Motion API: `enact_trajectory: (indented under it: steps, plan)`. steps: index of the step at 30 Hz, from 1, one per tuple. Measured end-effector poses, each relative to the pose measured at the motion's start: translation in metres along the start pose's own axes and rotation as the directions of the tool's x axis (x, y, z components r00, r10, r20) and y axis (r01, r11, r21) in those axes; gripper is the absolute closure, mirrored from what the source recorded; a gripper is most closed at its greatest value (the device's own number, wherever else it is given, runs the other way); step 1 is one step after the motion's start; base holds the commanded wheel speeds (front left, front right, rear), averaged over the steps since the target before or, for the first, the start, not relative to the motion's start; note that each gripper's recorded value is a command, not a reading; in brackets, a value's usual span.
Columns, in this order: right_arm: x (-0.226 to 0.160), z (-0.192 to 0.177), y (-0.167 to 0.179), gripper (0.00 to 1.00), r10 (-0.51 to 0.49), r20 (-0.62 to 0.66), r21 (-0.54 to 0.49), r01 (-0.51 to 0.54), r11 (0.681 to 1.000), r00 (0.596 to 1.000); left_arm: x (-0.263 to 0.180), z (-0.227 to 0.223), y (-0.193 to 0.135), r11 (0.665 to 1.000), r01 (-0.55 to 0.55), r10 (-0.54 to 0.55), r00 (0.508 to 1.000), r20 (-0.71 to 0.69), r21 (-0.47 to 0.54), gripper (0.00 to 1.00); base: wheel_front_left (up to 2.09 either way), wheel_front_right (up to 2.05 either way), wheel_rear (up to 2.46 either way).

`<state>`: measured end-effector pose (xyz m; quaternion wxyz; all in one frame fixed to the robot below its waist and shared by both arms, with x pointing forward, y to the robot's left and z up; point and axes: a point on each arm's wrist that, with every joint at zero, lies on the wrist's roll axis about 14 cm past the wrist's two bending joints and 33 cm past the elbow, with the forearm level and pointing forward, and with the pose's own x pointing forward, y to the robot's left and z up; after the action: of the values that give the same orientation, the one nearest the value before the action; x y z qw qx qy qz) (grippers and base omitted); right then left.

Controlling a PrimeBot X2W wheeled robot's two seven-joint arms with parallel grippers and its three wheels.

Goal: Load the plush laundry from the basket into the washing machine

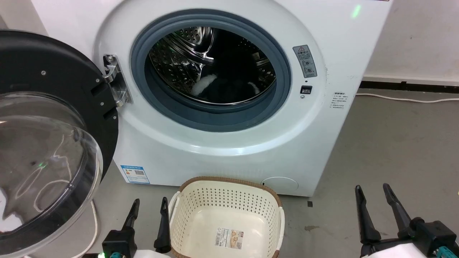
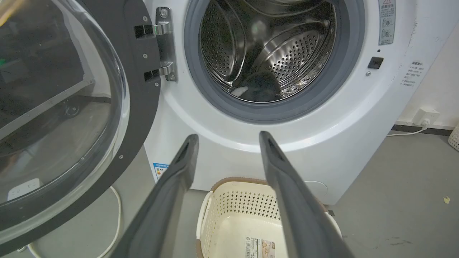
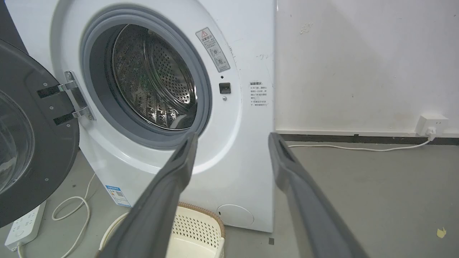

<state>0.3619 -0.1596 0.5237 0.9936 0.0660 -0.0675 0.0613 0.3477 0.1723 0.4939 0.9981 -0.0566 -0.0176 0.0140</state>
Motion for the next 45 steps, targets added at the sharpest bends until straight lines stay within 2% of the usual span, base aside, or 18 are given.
enact_trajectory:
  steps: [1,45]
  plan:
    - [0.0002,-0.0002,0.0003,1.00,0.001,-0.001,0.000,-0.001,1.000,1.000,0.0000,-0.0001,0.0009,1.000,-0.003,0.003,1.000,-0.001,-0.001,1.00,0.00,0.00,0.00]
    - [0.0009,-0.0041,-0.0002,1.00,0.004,-0.064,-0.046,-0.006,0.999,0.998,0.0066,0.0060,0.0014,0.999,0.013,-0.012,1.000,-0.025,0.045,1.00,0.00,0.00,0.00]
